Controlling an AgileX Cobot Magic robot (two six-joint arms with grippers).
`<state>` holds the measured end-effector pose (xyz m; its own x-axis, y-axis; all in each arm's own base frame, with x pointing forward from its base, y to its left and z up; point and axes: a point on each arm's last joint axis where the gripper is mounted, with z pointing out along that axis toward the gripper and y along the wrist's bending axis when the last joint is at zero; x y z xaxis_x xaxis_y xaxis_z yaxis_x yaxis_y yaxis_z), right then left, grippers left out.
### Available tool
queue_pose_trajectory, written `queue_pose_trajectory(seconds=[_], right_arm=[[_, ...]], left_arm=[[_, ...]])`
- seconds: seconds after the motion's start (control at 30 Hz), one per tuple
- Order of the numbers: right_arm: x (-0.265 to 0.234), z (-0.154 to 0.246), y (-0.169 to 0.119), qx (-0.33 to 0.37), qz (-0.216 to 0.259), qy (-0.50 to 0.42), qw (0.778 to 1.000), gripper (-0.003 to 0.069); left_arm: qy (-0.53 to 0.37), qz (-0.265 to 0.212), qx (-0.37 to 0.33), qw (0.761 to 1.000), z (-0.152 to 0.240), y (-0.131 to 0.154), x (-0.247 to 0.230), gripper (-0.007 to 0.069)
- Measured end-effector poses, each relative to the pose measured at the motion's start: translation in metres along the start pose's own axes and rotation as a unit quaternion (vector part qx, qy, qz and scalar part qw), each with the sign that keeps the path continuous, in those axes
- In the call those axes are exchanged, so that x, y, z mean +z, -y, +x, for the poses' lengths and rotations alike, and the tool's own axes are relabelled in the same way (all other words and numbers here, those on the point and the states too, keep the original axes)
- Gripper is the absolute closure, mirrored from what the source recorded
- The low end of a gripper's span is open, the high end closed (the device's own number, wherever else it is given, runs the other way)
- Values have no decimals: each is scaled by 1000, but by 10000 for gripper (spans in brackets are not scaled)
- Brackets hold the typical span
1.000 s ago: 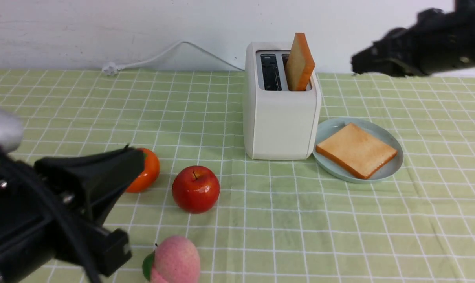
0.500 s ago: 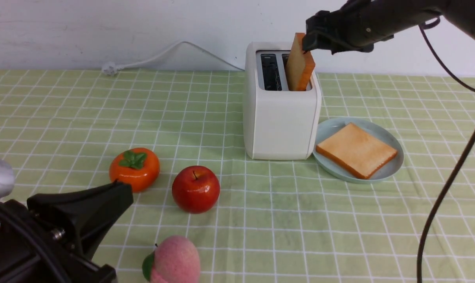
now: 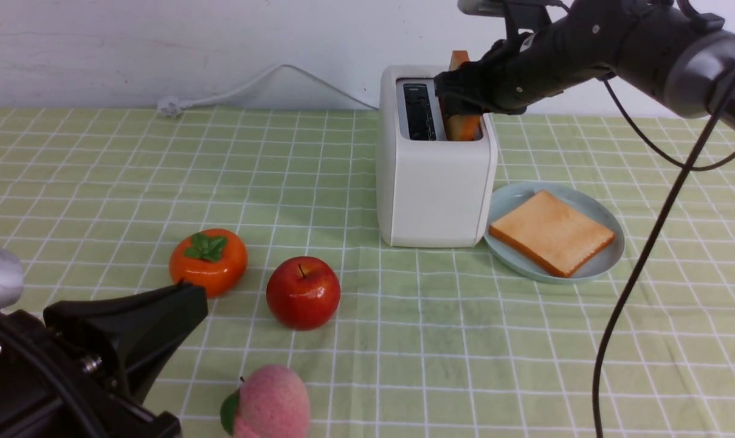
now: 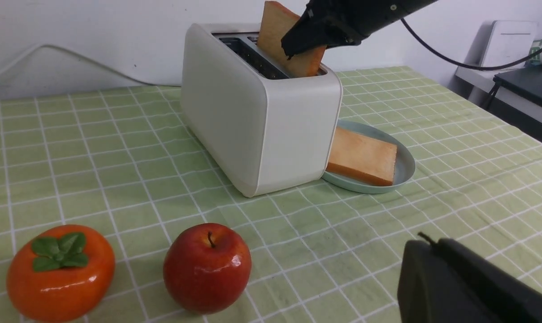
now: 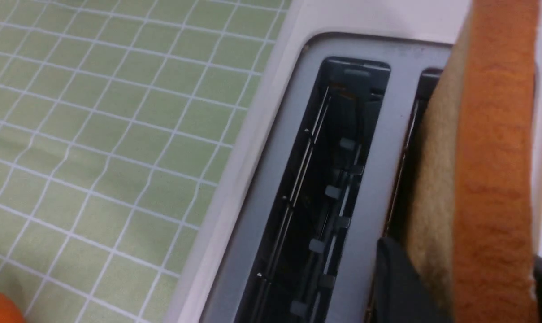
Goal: Take toasted bread from bread machine on green coffee tablecloth place on plate.
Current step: 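Grasp the toast slice in the toaster and pull it up out of the slot with the right gripper, then place the held slice of bread on top of the slice on the plate with the right gripper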
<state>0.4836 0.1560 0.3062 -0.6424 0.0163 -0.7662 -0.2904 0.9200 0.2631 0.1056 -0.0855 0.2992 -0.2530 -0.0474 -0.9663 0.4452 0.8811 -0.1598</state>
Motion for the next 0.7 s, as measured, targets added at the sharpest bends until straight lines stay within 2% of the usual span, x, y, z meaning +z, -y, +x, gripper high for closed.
queue_pose_trajectory(seconds=[0.03,0.1,0.3,0.37,0.43,0.5,0.57,0.6,0.7], right_arm=[[-1,-1,0,-1,0,2,1000,497],[-7,-4,-2,-2,-1,7,1000,543],[-56,-33,-17,-16,-11,57,998,541],[-109,-54,-26,-36,-8,99,994,541],[-129,-59,-26,-47,0,109,993,541],[-177,-68,-11,-68,45,113,990,541],[-192,-67,3,-62,72,99,991,541],[-205,-63,27,-36,104,62,992,541],[-200,-42,72,35,124,-15,991,541]], left_arm=[[0,0,0,1000,0,0,0,638],[0,0,0,1000,0,0,0,638],[0,0,0,1000,0,0,0,638],[0,0,0,1000,0,0,0,638],[0,1,0,1000,0,0,0,638],[-1,9,-1,1000,0,2,0,638],[-1,16,-1,1000,0,3,0,638],[-1,29,-1,1000,0,5,0,638],[-2,59,0,998,1,11,-1,638]])
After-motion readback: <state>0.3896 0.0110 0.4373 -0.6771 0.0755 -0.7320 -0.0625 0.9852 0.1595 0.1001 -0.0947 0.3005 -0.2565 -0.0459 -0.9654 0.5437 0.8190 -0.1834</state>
